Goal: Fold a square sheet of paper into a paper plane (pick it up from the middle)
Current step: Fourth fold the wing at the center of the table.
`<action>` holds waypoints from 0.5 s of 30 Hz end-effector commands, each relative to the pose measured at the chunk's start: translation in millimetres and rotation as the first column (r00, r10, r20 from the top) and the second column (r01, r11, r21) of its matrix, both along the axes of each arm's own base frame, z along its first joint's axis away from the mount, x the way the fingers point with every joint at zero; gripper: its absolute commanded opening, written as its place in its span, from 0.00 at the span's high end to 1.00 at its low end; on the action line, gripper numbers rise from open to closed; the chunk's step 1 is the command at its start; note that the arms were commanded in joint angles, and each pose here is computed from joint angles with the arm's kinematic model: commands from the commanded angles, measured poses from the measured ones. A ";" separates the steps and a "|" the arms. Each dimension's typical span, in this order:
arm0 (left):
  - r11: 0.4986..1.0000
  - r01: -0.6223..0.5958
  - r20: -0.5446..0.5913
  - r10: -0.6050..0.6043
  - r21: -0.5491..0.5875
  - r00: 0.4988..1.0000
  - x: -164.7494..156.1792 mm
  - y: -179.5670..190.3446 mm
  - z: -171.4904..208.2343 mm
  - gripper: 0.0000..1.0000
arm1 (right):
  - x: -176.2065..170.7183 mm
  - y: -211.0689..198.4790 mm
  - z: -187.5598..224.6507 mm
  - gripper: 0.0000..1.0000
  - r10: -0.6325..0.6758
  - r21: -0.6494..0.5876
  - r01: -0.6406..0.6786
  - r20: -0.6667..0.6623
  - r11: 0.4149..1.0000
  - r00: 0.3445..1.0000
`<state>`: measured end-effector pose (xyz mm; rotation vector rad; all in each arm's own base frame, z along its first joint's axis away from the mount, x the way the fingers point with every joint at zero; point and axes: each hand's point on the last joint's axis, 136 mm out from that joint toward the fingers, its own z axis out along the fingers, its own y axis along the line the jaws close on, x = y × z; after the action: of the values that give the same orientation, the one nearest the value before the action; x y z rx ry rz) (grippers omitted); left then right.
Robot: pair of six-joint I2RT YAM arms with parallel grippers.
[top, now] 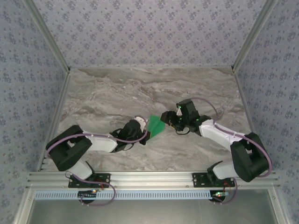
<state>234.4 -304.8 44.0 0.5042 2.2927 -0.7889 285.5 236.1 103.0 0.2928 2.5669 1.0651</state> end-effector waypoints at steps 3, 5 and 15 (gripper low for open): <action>0.993 -0.055 -0.059 0.049 -0.102 0.997 1.0 -3.0 7.6 0.95 | 2.8 18.4 -10.1 0.42 0.060 0.002 -0.060 -0.007 0.998 0.998; 0.990 -0.071 -0.080 0.062 -0.119 0.995 0.7 -2.8 7.3 0.95 | 3.8 25.6 -14.7 0.46 0.066 0.022 -0.066 -0.024 0.998 0.998; 0.976 -0.144 -0.122 0.125 -0.165 0.985 0.0 4.5 5.2 0.94 | 5.2 48.9 -42.7 0.53 0.092 0.024 -0.090 -0.093 0.996 0.991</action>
<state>229.8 -299.4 40.2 0.2856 2.3382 -0.9160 283.4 274.7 56.6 0.2292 2.6920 1.0896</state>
